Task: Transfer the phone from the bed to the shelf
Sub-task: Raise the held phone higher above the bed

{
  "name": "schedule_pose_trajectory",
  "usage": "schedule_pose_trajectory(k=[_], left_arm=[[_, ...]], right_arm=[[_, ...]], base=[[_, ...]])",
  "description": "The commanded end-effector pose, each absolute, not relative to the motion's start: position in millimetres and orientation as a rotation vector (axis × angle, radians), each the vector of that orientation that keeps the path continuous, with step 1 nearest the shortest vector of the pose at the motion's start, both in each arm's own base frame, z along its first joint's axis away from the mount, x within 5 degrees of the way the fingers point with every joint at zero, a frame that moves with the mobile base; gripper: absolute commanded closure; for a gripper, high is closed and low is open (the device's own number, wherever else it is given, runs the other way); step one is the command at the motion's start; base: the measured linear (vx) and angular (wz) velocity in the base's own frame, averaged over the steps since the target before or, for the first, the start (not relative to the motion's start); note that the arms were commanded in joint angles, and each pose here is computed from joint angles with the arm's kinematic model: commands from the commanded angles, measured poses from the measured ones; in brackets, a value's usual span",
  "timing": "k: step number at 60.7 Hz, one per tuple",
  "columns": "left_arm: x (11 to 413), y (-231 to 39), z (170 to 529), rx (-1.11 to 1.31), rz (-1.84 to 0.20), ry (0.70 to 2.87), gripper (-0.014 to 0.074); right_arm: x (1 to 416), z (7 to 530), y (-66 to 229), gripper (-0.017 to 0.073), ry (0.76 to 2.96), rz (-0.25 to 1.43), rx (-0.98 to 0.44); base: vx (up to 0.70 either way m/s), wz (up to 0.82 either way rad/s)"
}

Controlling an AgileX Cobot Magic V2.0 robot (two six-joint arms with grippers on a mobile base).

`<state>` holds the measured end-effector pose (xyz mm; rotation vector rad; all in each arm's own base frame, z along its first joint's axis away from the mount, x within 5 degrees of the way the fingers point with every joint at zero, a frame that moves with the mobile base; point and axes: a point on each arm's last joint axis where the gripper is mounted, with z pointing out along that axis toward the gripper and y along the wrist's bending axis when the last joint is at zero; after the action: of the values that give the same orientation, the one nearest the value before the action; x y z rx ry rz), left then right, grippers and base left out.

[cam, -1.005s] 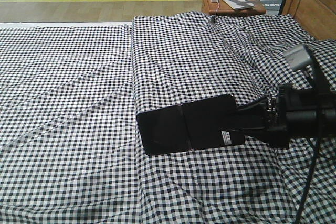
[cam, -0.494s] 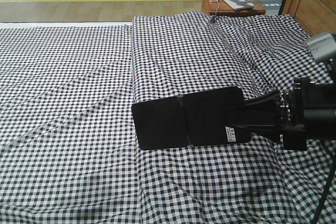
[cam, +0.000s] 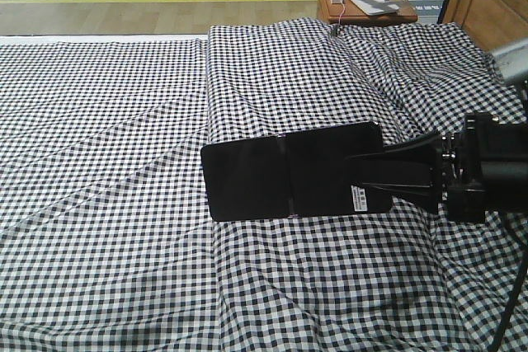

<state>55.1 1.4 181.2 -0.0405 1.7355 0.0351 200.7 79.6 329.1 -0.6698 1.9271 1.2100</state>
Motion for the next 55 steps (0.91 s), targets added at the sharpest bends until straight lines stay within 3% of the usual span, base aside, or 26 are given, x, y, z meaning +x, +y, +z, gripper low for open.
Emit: schedule_pose_trajectory(k=[1,55], left_arm=[[55.7,2.0,187.2,-0.052,0.031,1.659,0.0593],[55.7,2.0,187.2,-0.052,0.031,1.659,0.0593]], right_arm=[[192.3,350.6,84.0,0.0564,1.781,1.318,-0.709],[193.1,350.5,83.6,0.0564,1.783,1.31,-0.701]], base=[[0.0,0.0],[0.0,0.0]])
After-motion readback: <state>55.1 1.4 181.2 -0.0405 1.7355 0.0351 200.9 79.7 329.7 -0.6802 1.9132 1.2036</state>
